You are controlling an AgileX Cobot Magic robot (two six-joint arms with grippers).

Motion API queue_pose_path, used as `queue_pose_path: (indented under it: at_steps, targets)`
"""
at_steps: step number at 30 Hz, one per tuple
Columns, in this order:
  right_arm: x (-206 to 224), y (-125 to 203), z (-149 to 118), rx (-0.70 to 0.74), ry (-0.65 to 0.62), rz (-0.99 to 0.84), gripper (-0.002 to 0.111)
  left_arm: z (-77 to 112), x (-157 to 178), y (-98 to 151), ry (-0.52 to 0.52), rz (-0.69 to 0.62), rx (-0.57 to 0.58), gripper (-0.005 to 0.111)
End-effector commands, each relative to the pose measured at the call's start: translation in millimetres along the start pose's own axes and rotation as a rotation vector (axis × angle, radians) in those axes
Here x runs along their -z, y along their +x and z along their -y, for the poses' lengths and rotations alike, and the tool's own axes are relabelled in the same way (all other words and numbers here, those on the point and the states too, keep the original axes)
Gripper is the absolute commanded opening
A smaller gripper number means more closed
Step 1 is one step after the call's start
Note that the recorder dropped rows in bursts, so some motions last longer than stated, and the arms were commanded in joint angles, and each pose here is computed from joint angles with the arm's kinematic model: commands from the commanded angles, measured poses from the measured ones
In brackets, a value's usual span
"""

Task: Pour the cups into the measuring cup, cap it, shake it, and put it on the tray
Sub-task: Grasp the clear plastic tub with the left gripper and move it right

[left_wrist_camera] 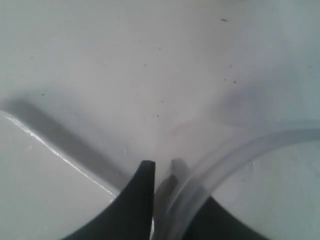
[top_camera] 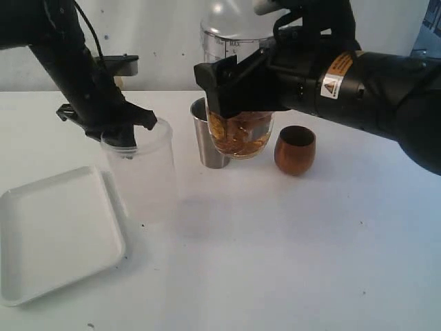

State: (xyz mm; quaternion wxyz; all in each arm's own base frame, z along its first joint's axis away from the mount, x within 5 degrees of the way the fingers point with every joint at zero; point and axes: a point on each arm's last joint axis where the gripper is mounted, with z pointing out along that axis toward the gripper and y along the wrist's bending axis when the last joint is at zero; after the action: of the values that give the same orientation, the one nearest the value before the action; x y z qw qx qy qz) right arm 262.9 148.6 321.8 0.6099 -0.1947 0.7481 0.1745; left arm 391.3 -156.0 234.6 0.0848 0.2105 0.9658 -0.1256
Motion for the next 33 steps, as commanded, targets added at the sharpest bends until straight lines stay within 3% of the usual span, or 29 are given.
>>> queue_pose_path:
  at_steps: [1,7,9,12,13,15,16,23,27,30,33]
  targets:
    - [3.3,-13.0,-0.8,0.003,-0.012,0.093,0.000,18.7,6.0,6.3,0.022,0.035,-0.056,0.000]
    - [3.3,-13.0,-0.8,0.003,-0.012,0.093,0.000,28.3,-4.4,15.1,0.044,0.002,-0.097,0.000]
    - [3.3,-13.0,-0.8,0.000,-0.012,0.093,0.000,27.6,-6.8,15.3,0.041,0.011,-0.103,0.007]
    - [3.3,-13.0,-0.8,-0.013,-0.013,0.093,0.000,27.2,-6.0,15.3,0.035,0.014,-0.107,0.027]
    - [3.3,-13.0,-0.8,-0.013,-0.013,0.093,0.000,27.1,-6.0,15.3,0.033,0.014,-0.108,0.045]
    - [3.3,-13.0,-0.8,-0.013,-0.013,0.093,0.000,26.3,-5.5,15.8,0.023,0.009,-0.114,0.067]
    - [3.3,-13.0,-0.8,-0.013,-0.013,0.093,0.000,25.8,-5.5,15.8,0.019,0.008,-0.117,0.072]
    - [3.3,-13.0,-0.8,-0.013,-0.013,0.093,0.000,31.3,29.5,14.5,-0.015,0.133,-0.145,0.070]
    - [3.3,-13.0,-0.8,-0.013,-0.013,0.093,0.000,30.2,76.0,20.7,-0.142,0.258,-0.166,0.070]
    - [3.3,-13.0,-0.8,-0.013,-0.013,0.093,0.000,13.4,107.3,30.3,-0.359,0.313,-0.005,0.070]
    - [3.3,-13.0,-0.8,-0.013,-0.013,0.093,0.000,-7.9,113.1,40.7,-0.514,0.253,0.175,0.070]
